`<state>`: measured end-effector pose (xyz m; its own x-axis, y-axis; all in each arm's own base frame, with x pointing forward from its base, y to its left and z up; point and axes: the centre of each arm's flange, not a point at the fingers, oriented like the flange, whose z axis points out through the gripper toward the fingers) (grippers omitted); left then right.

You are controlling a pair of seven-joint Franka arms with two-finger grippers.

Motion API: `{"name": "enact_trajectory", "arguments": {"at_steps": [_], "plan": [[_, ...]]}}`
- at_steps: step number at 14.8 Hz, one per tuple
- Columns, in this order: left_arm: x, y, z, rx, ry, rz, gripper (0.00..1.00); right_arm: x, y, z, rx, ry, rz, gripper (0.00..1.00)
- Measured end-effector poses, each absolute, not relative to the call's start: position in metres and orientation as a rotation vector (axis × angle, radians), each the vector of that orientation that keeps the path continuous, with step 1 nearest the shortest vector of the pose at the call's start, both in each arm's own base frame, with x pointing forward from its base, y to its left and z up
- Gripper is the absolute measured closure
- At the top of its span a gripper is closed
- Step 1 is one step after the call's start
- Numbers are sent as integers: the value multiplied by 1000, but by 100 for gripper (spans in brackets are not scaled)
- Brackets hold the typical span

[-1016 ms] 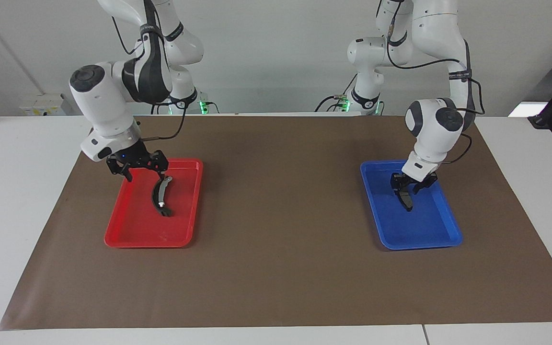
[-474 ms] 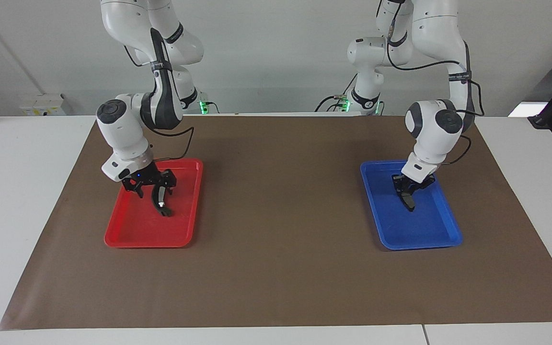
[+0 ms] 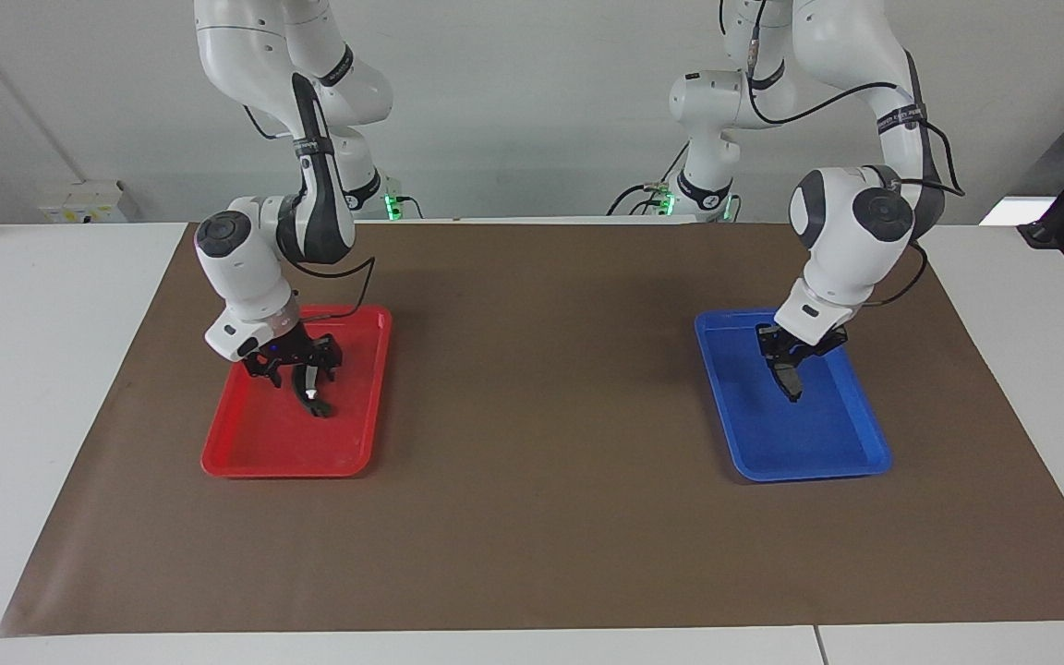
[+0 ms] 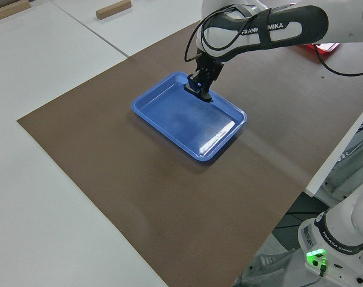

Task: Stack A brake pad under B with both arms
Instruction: 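Lift the dark pad with the left gripper while the right gripper grasps the curved pad, then carry the dark pad to mid-table while the right gripper lifts the curved pad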

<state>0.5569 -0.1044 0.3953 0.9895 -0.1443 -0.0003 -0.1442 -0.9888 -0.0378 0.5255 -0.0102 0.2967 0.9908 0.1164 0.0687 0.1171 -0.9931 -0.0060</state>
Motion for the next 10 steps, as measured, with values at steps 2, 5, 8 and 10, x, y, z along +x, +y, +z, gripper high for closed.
{"name": "enact_trajectory", "arguments": {"at_steps": [2,5,8,10], "plan": [[547,-155,394,-3097,222,-10,63,525,-11,297,-3124,-191,-106,22],[524,-235,379,-3104,202,-35,63,524,-11,295,-3124,-191,-99,57],[494,-310,358,-3105,229,-40,63,524,-11,296,-3124,-191,-99,58],[482,-357,339,-3104,202,-35,63,527,-11,300,-3122,-186,-66,58]]}}
